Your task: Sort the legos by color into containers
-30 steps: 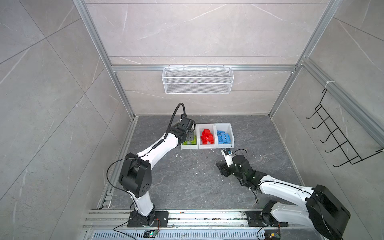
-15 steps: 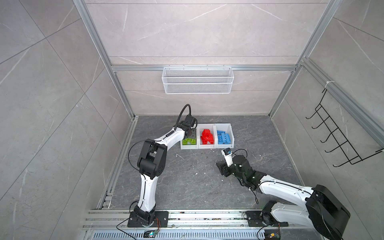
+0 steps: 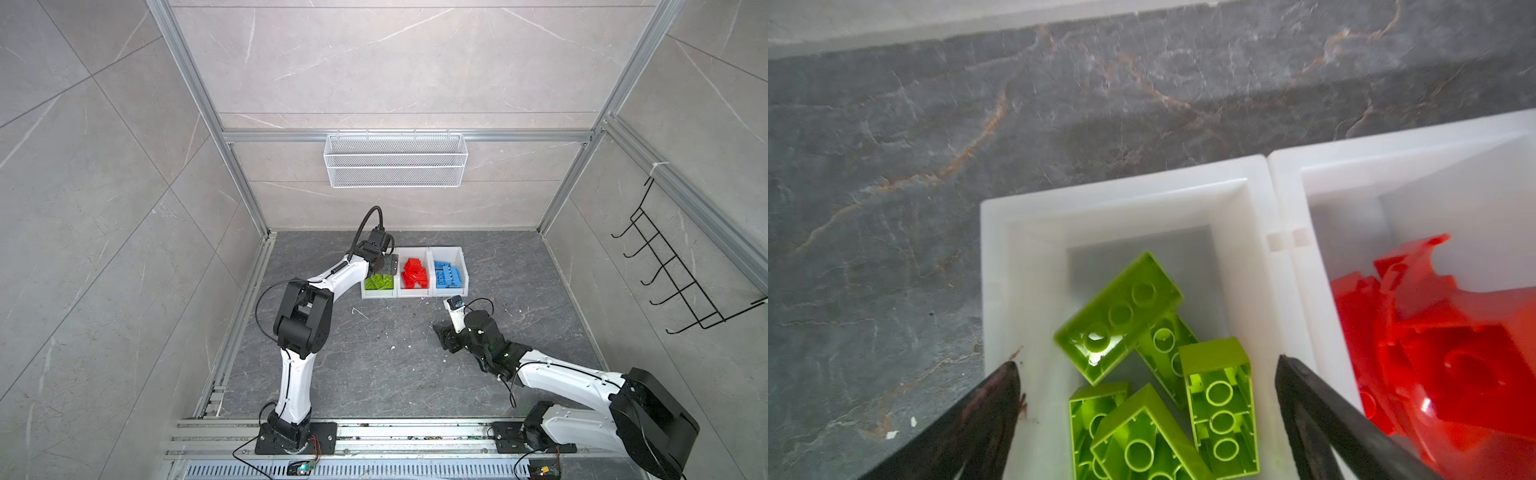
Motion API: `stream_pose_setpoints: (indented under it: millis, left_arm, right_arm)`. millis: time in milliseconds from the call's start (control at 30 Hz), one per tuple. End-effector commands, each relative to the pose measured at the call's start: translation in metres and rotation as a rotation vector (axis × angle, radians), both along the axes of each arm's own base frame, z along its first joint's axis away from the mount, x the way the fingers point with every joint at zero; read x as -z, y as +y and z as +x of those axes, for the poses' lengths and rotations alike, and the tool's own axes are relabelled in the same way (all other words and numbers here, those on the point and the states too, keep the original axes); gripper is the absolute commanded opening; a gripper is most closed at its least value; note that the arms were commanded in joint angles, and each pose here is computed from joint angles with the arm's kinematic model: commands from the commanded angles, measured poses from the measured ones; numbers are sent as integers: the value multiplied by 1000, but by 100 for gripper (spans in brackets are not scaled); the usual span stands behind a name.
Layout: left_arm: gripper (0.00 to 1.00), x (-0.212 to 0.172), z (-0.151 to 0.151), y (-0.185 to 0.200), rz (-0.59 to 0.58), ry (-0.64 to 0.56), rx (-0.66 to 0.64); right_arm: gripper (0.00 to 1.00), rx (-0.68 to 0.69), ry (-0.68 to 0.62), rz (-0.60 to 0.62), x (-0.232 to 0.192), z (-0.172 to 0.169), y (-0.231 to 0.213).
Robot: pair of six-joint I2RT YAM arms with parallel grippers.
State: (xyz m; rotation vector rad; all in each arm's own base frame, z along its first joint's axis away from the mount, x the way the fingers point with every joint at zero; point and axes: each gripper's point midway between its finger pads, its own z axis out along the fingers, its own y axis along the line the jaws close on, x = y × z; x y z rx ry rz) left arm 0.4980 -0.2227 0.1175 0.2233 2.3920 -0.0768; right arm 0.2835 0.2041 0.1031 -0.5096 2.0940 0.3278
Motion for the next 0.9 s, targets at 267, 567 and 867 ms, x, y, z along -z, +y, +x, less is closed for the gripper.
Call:
stream_pose_setpoints:
  millis: [267, 567, 867]
  left_arm:
    - [100, -125, -94, 119, 93, -412, -240]
    - [100, -56, -199, 244, 113, -614, -554]
    - [100, -11, -172, 283, 123, -537, -578]
  right_arm:
    - [88, 574, -375, -81, -81, 17, -126]
    - [100, 773, -379, -147, -71, 40, -173]
    - [100, 823, -310, -108, -24, 90, -221]
